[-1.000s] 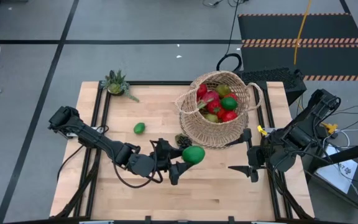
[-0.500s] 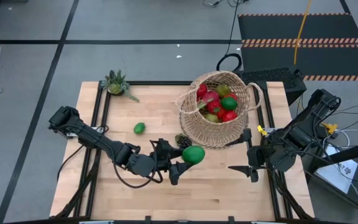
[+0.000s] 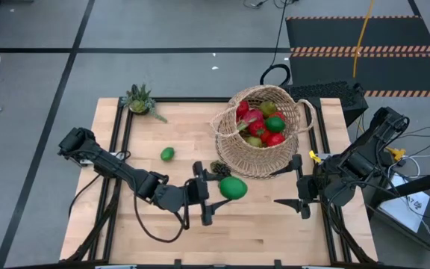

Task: Build produce basket
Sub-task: Put the green lime into the brown basket

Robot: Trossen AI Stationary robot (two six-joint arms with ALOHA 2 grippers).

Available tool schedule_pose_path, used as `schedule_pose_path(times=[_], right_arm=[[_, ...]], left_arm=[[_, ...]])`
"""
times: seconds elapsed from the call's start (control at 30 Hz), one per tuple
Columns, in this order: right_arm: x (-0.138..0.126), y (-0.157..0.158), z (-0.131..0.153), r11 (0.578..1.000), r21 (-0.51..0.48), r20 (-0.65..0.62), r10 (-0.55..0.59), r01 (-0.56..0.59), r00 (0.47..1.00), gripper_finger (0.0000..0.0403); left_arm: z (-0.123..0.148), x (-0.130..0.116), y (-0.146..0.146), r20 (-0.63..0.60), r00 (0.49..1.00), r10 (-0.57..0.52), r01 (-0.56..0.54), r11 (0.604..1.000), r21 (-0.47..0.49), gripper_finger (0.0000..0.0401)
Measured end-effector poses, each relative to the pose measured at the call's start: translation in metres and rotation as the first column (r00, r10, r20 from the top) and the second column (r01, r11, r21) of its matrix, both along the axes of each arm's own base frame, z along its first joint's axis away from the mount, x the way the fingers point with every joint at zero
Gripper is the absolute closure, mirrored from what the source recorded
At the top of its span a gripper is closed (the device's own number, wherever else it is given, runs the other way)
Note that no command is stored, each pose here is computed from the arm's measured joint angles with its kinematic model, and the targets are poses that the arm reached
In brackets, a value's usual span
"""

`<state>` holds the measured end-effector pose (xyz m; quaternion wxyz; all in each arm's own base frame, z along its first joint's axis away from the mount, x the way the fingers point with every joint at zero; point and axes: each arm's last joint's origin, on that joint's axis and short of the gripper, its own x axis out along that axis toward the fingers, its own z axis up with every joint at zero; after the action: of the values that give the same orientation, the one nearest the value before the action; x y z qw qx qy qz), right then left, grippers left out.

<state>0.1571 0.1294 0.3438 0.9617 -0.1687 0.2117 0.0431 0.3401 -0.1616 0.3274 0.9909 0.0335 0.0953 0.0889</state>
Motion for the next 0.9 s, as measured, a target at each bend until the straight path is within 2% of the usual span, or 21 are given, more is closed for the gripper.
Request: schedule_pose_path(times=[0.07,0.3,0.5,0.7,0.9], right_arm=[[0.0000,0.0000,0.0000,1.000,0.000,0.000,0.000,0.000,1.000,0.0023],[0.0000,0.0000,0.0000,1.000,0.000,0.000,0.000,0.000,1.000,0.0023],[0.0000,0.0000,0.0000,1.000,0.000,0.000,0.000,0.000,1.000,0.0023],[0.0000,-0.0001,0.0000,1.000,0.000,0.000,0.000,0.000,1.000,0.0023],[0.0008,0.0017,0.0031,0.999,0.036,0.027,-0.002,0.001,1.000,0.0023]], left_arm=[[-0.0001,0.0001,0.0000,-0.013,1.000,-0.012,0.012,0.998,0.063,0.0091],[0.0003,0.0002,-0.0001,-0.027,0.999,-0.027,0.030,0.988,0.152,0.0091],[0.0003,-0.0006,-0.0016,-0.020,0.999,-0.027,0.029,0.992,0.121,0.0091],[0.0000,-0.0006,-0.0016,-0.027,0.999,-0.029,0.032,0.990,0.137,0.0091],[0.0020,0.0005,-0.0002,-0.027,0.999,-0.029,0.035,0.971,0.235,0.0091]])
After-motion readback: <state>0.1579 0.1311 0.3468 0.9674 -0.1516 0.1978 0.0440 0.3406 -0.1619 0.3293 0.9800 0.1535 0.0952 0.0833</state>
